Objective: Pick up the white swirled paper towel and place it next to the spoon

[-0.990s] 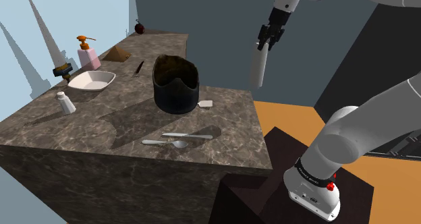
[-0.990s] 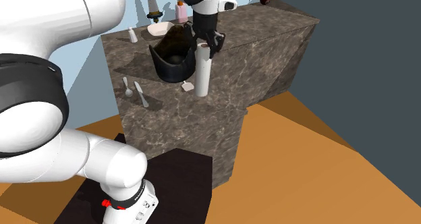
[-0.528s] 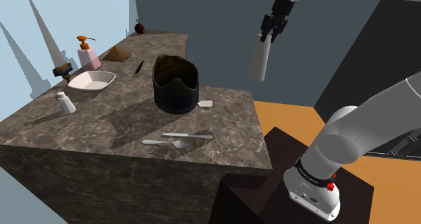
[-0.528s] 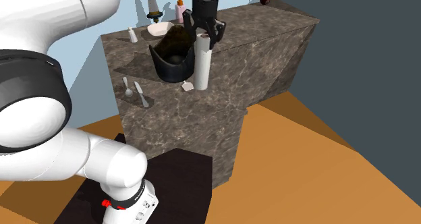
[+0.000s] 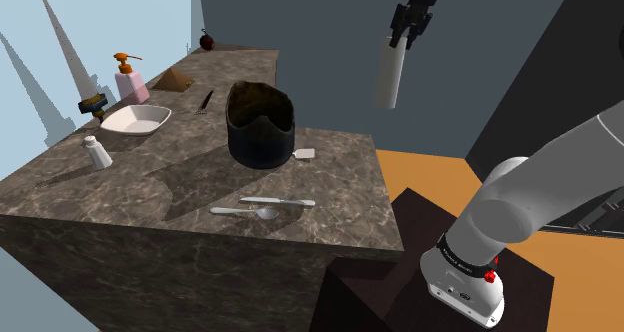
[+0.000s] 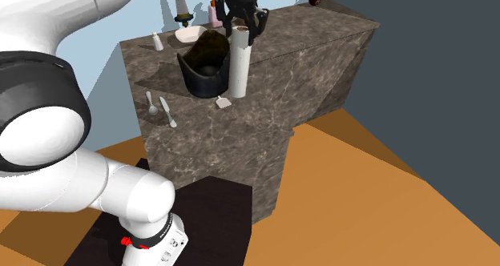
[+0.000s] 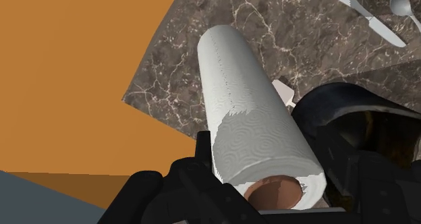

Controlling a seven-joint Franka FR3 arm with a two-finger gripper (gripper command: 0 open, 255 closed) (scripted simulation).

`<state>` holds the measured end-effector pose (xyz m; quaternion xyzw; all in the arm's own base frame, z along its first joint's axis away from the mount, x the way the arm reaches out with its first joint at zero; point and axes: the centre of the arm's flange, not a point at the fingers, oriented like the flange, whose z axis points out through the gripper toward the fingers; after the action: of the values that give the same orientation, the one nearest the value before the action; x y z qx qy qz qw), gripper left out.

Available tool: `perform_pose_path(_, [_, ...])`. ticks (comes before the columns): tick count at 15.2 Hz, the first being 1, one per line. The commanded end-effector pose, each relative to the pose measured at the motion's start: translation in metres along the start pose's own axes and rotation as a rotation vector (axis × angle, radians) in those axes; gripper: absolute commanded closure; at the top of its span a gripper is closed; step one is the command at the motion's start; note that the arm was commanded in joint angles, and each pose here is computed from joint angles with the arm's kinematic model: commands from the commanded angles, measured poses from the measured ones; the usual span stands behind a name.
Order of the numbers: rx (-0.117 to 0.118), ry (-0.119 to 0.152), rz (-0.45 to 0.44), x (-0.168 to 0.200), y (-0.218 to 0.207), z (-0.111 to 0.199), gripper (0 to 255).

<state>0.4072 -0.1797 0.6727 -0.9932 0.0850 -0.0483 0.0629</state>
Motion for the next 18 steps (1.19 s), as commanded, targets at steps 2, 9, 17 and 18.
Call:
perform_pose_path(2, [0.000, 0.000, 0.000, 0.002, -0.002, -0.016, 255])
perform_pose_path(9, [0.000, 0.000, 0.000, -0.015, -0.066, -0.018, 255])
perform_pose_path(17, [0.000, 0.000, 0.000, -0.042, -0.168, -0.008, 255])
perform_pose_path(18, [0.000, 0.000, 0.000, -0.045, -0.180, -0.006, 255])
